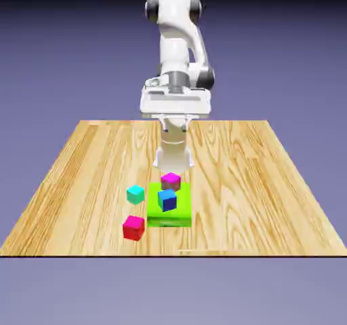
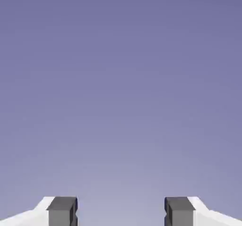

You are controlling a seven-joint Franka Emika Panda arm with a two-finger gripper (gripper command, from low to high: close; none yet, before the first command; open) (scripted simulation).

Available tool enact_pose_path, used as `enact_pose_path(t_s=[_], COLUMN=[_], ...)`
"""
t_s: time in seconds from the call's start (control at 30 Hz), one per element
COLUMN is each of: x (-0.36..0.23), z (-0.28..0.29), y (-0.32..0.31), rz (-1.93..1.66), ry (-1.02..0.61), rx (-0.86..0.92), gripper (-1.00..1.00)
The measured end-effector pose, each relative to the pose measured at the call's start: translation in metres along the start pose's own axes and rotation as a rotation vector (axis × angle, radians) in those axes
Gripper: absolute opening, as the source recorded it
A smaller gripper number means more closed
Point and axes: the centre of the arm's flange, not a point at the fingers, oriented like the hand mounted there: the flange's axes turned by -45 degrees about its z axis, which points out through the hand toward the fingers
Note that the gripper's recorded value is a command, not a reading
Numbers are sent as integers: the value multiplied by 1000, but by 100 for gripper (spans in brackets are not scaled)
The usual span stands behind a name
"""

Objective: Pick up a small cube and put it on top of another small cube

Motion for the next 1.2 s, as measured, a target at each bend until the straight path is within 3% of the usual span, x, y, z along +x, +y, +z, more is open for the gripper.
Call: enact_pose_path(t_s=[0.33, 0.67, 0.9, 0.93, 1.2], x=[-46, -136, -178, -186, -139], z=[113, 209, 257, 265, 211], y=[58, 120, 123, 122, 122], rz=[160, 317, 322, 323, 322], ry=[-342, -678, -691, -691, -691], rx=[-47, -113, -117, -116, -115], gripper=[0, 0, 0, -100, -100])
